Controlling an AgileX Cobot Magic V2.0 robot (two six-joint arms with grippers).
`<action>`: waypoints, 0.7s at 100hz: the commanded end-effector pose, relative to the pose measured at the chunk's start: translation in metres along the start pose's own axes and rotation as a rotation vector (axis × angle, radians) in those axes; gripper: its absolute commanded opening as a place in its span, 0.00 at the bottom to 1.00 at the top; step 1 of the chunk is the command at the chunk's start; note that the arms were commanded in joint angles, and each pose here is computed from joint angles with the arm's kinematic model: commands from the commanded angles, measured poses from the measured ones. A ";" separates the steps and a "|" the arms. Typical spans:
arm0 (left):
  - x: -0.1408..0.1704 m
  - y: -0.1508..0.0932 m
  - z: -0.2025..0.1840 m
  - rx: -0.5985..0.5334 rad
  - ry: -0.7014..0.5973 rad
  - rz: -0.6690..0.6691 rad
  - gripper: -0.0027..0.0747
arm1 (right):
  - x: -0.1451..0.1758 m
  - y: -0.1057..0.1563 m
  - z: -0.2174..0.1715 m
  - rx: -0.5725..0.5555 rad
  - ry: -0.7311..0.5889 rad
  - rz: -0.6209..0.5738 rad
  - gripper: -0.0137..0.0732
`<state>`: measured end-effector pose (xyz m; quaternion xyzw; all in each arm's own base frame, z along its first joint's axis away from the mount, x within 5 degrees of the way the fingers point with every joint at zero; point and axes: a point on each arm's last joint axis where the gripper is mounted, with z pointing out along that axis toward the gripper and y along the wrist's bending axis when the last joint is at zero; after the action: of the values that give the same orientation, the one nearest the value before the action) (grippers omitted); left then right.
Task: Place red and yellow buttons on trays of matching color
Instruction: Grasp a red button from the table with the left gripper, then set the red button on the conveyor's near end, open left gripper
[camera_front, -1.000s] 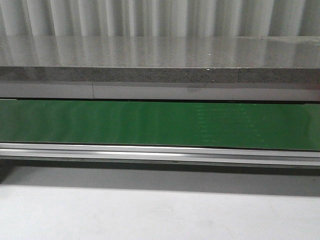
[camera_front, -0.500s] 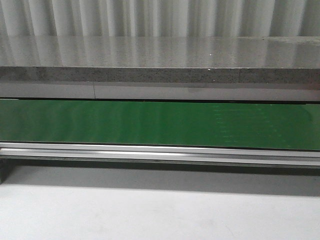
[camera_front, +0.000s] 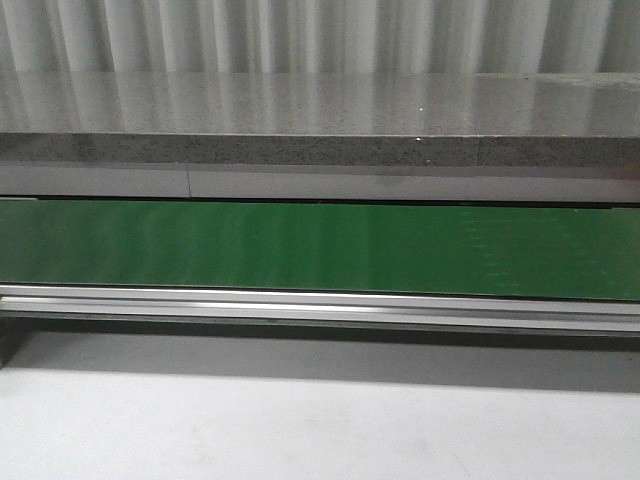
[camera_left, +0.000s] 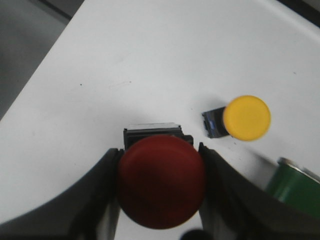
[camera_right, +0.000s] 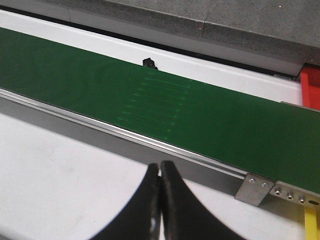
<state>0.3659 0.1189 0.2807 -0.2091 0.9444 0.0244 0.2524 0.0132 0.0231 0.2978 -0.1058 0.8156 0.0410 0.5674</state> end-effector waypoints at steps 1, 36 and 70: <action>0.002 -0.011 -0.045 0.036 -0.160 0.043 0.18 | -0.012 -0.001 -0.002 0.014 -0.070 -0.002 0.08; 0.054 -0.056 -0.064 0.124 -0.110 0.179 0.18 | -0.012 -0.001 -0.002 0.013 -0.071 -0.001 0.08; 0.072 -0.093 -0.059 0.195 -0.073 0.273 0.18 | -0.012 -0.001 -0.002 0.013 -0.071 -0.001 0.08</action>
<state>0.3185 0.0021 0.2829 -0.0551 0.9666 -0.0153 0.2498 0.0132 0.0231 0.2978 -0.1058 0.8156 0.0410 0.5674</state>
